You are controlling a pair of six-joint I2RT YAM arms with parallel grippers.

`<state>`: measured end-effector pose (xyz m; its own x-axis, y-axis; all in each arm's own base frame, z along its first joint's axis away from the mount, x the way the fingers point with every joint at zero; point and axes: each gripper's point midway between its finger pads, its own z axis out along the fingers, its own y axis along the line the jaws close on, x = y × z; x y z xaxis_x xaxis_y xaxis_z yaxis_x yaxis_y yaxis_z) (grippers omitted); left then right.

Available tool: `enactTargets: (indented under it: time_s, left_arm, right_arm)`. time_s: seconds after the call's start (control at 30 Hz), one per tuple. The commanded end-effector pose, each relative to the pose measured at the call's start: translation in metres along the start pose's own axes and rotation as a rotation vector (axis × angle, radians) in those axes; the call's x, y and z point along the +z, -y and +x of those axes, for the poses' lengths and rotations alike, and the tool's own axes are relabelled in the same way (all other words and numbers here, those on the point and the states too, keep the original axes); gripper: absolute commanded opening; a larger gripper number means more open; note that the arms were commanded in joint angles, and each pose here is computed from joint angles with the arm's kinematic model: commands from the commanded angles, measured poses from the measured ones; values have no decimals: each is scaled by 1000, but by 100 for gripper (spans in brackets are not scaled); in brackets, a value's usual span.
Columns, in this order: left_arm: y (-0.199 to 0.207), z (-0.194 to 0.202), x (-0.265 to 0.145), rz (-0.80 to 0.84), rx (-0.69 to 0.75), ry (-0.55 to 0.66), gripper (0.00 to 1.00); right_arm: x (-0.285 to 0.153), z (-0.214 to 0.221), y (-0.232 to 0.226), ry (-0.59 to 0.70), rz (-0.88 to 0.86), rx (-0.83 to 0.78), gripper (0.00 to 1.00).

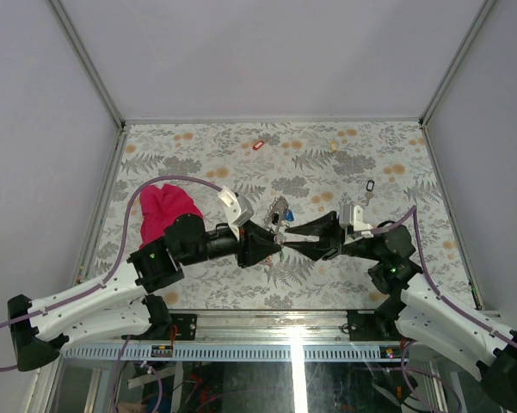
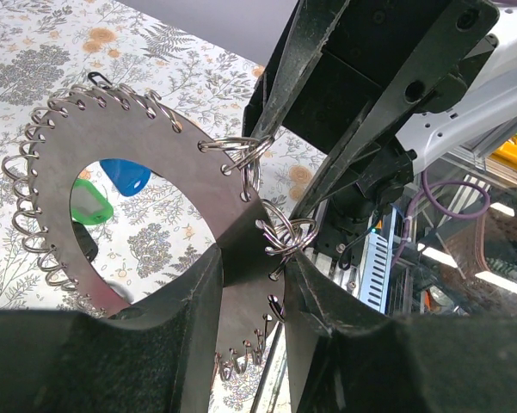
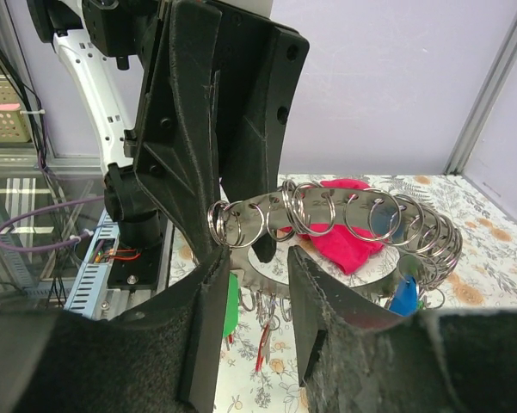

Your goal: Put the keys on the keyring

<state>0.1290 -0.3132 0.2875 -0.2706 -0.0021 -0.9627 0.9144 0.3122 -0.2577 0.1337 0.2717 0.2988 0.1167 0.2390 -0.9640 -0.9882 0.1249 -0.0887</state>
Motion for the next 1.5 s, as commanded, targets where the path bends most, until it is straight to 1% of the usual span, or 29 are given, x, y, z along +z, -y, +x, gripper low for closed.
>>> enactTargets:
  time_s: [0.0, 0.2, 0.5, 0.77, 1.17, 1.47]
  left_arm:
    - [11, -31, 0, 51, 52, 108, 0]
    - [11, -31, 0, 50, 55, 107, 0]
    - [10, -28, 3, 50, 56, 94, 0]
    - [10, -27, 4, 53, 56, 91, 0]
    - [11, -27, 4, 60, 54, 88, 0]
    - [14, -23, 6, 78, 56, 69, 0]
  right_arm:
    - [9, -37, -1, 93, -17, -75, 41]
    - [9, -41, -4, 109, -33, -78, 43]
    - [7, -52, -7, 147, -35, -98, 42]
    - [6, -55, -7, 153, -27, -106, 42]
    - [7, -52, -6, 138, -25, -81, 31]
    - [11, -51, -2, 135, -24, -62, 27]
